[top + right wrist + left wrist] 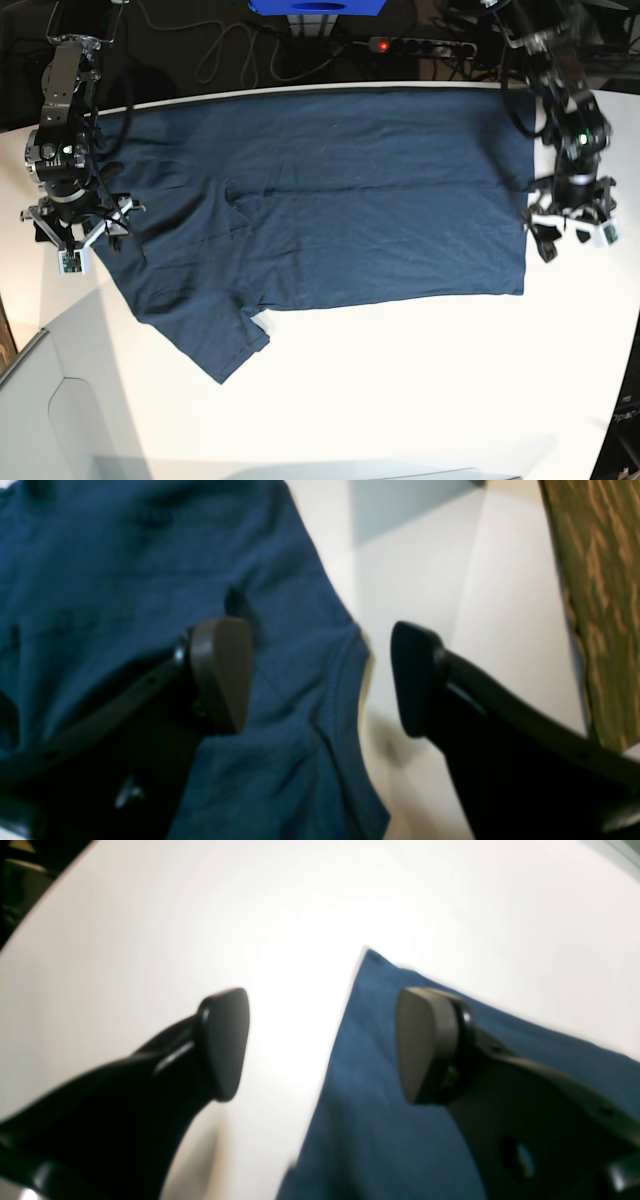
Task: Fold the T-shirt properly
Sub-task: 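Move both grippers to the side edges near the shirt's middle and grasp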
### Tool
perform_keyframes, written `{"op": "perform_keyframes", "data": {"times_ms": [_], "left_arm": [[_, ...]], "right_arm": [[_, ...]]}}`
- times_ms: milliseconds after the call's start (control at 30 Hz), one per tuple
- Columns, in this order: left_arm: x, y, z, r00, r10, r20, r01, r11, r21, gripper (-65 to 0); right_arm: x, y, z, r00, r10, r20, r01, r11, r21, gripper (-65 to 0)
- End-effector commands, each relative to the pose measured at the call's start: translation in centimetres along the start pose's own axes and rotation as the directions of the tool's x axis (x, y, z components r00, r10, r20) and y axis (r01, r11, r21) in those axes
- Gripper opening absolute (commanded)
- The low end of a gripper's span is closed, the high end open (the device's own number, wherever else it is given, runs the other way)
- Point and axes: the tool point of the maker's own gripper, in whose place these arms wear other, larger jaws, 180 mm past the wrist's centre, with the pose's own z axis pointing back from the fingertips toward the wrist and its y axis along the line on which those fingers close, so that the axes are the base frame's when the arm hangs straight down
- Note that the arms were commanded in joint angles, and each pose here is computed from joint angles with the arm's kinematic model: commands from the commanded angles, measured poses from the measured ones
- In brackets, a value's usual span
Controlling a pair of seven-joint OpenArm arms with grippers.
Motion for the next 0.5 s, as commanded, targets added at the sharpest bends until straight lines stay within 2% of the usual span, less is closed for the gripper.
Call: {"op": "perform_keyframes", "data": {"times_ms": [0,233,467], "left_arm": [[1.7,-0.1,-1.0,0.999,-0.001,0.037,0.001,1.0,-0.011,-21.5],[1.1,-1.7,-7.3,0.998,0.012,-0.069,-0.015,0.999,-0.041,-21.6],[1.0,-4.4,-10.7,0.998,-0.054,-0.031,0.051,0.995,-0.086,-21.6]], "right_arm": [[1.4,-0.5,0.3,0.999,0.017,0.049,-0.017,1.0,-0.013,-22.9],[1.0,-0.5,0.2,0.999,0.016,0.037,-0.016,1.0,-0.012,-23.0],[0.1,-0.4,0.4,1.0,0.02,0.019,-0.02,1.0,-0.009,-23.0]]}}
